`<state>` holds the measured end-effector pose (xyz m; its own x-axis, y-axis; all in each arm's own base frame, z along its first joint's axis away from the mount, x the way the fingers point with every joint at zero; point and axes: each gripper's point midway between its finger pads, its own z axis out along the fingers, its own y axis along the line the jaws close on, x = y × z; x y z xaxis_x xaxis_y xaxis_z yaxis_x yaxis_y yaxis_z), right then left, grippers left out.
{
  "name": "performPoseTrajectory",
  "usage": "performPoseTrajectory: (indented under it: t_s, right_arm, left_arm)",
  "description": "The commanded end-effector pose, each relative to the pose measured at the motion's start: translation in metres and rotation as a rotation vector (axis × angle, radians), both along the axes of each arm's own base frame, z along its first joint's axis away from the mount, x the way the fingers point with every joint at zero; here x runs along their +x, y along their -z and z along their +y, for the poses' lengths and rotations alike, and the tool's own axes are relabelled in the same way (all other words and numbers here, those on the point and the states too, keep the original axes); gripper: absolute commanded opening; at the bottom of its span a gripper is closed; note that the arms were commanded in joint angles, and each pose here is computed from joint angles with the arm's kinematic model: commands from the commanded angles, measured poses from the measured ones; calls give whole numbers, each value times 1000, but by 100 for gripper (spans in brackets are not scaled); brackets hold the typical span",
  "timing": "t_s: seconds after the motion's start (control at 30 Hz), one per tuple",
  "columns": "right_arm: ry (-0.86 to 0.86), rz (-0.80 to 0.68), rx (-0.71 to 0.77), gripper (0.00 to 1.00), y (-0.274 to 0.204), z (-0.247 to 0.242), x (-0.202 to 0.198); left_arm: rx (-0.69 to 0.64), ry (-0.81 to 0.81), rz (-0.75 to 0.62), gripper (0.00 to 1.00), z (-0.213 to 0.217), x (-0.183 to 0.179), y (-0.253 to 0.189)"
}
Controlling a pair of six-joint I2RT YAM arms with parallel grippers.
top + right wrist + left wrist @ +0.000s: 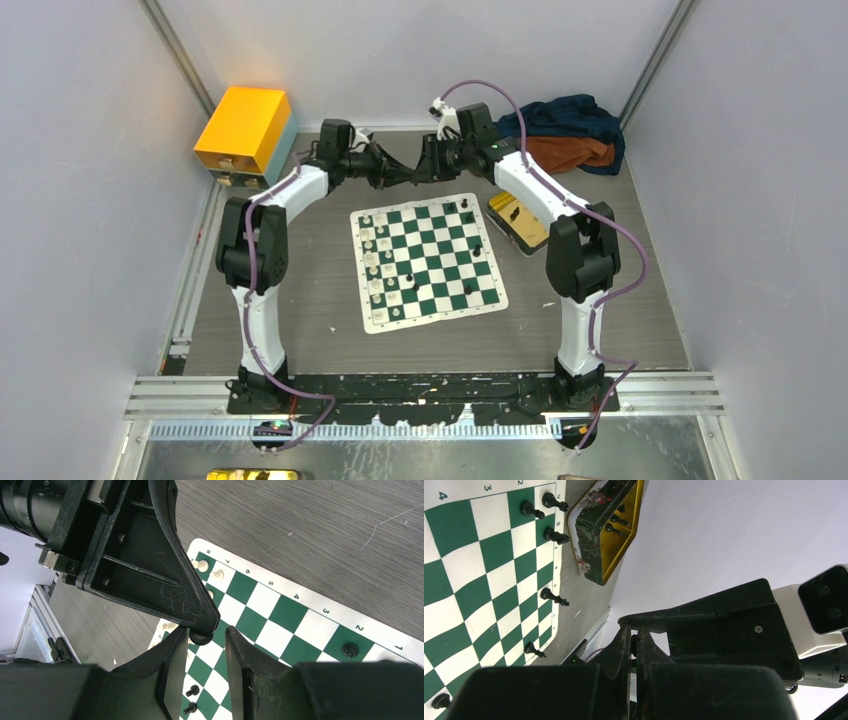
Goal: Set up the chess pieces on the board
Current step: Place the chess piece on the chessboard.
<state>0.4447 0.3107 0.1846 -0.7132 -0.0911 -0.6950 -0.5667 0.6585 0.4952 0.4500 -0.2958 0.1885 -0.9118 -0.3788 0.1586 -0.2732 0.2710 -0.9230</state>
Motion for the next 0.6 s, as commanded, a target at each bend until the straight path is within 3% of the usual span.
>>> performPoseTrajectory:
  t_s: [0.0,0.37,0.57]
  right_arm:
    - [-3,-175,67,39,-59,1,8]
    - [1,-189,74,40,-67,-4,-1]
    - [87,-230,81,40,-70,-20,-9]
  left_arm:
    - [-25,-8,-7,0,-2,8,-8]
    - [-42,-71,18,0,3,23,2]
    - [-65,-152,20,0,9,37,-1]
